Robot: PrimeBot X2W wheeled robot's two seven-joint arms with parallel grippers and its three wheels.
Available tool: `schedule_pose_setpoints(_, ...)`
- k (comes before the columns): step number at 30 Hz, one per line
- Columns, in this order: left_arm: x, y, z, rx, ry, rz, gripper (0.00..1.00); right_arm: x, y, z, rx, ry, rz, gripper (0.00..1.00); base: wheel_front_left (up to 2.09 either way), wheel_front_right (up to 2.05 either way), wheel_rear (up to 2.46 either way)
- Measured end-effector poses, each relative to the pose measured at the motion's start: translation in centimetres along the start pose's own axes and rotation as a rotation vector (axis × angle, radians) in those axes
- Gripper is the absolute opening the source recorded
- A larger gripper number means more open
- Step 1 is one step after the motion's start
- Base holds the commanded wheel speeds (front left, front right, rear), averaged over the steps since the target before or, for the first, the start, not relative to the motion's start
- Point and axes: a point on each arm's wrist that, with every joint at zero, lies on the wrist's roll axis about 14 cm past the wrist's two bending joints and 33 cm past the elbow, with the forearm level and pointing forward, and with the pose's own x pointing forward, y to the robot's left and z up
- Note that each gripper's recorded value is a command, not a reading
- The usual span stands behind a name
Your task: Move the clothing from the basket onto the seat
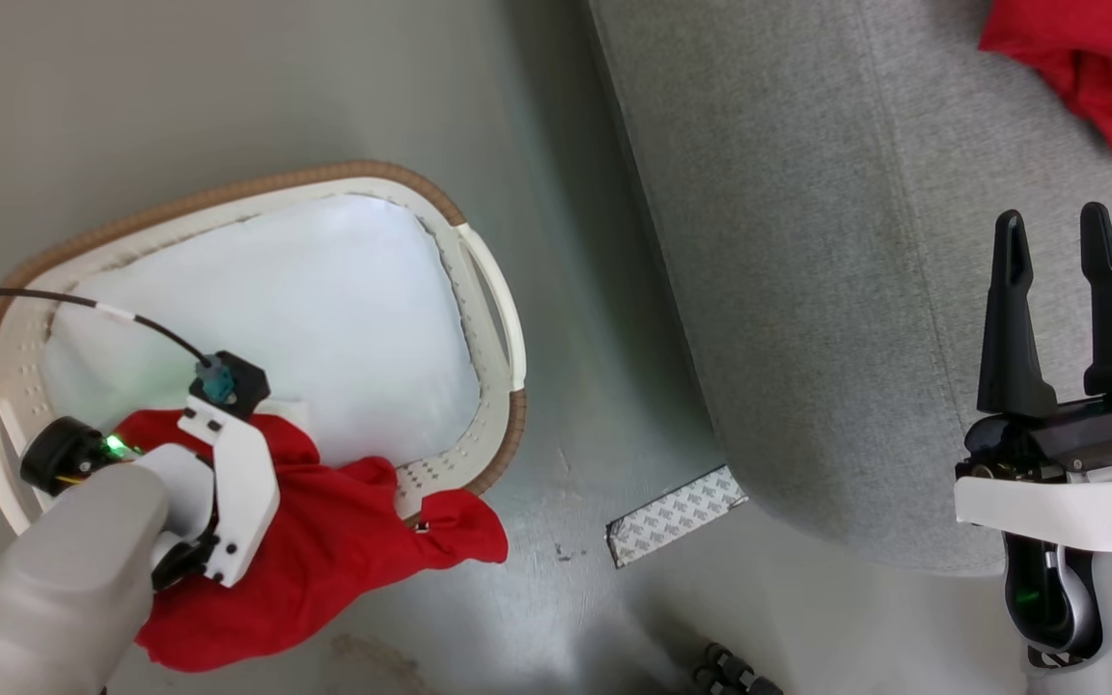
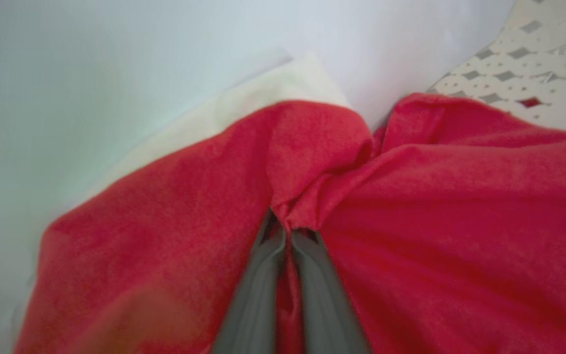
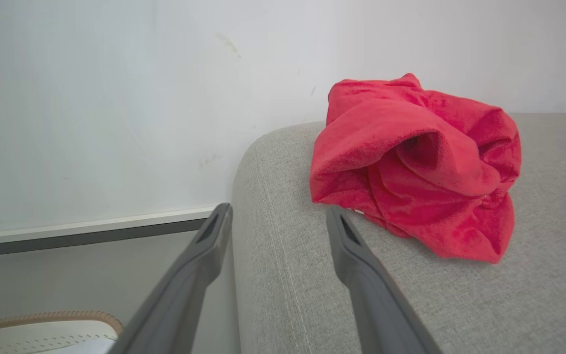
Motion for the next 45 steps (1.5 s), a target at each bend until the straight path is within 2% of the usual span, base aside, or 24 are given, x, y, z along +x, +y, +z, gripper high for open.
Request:
schedule_pose_setpoints(5, -1.2, -0.4, 1.7, -0.017, -0.066, 0.002, 0.0, -0.1, 0.0, 1.5, 0.006, -0.036, 0.003, 1.0, 0.0, 0.0, 0.0)
schedule_pose_setpoints(12, -4.5, -3.1, 4.3, -0.025, -0.187, -0.004, 0.0, -1.1, -0.3, 4.6, -0.001, -0.11, 0.0, 1.0, 0.0, 0.0, 0.0)
schedule_pose_setpoints(19, -9.5, -6.3, 7.8, -0.018, -0.383, 0.011, 0.0, -3.2, -0.2, 8.0, 0.014, -0.195, 0.01, 1.0, 0.0, 0.0, 0.0)
schedule_pose_setpoints(30, -19.8, -11.5, 12.7, -0.006, -0.756, 0.051, 0.0, -7.2, 0.5, 11.6, 0.054, -0.28, 0.098, 1.0, 0.0, 0.0, 0.0)
schedule_pose_setpoints(35, -24.9, -12.4, 14.0, 0.013, -0.918, 0.09, 0.0, -8.0, 2.7, 12.8, 0.102, -0.315, 0.184, 1.0, 0.0, 0.0, 0.0)
schedule_pose_setpoints(45, -36.7, -13.4, 17.1, 0.07, -1.26, 0.204, 0.0, -8.8, 7.3, 12.9, 0.178, -0.313, 0.33, 1.0, 0.0, 0.0, 0.0)
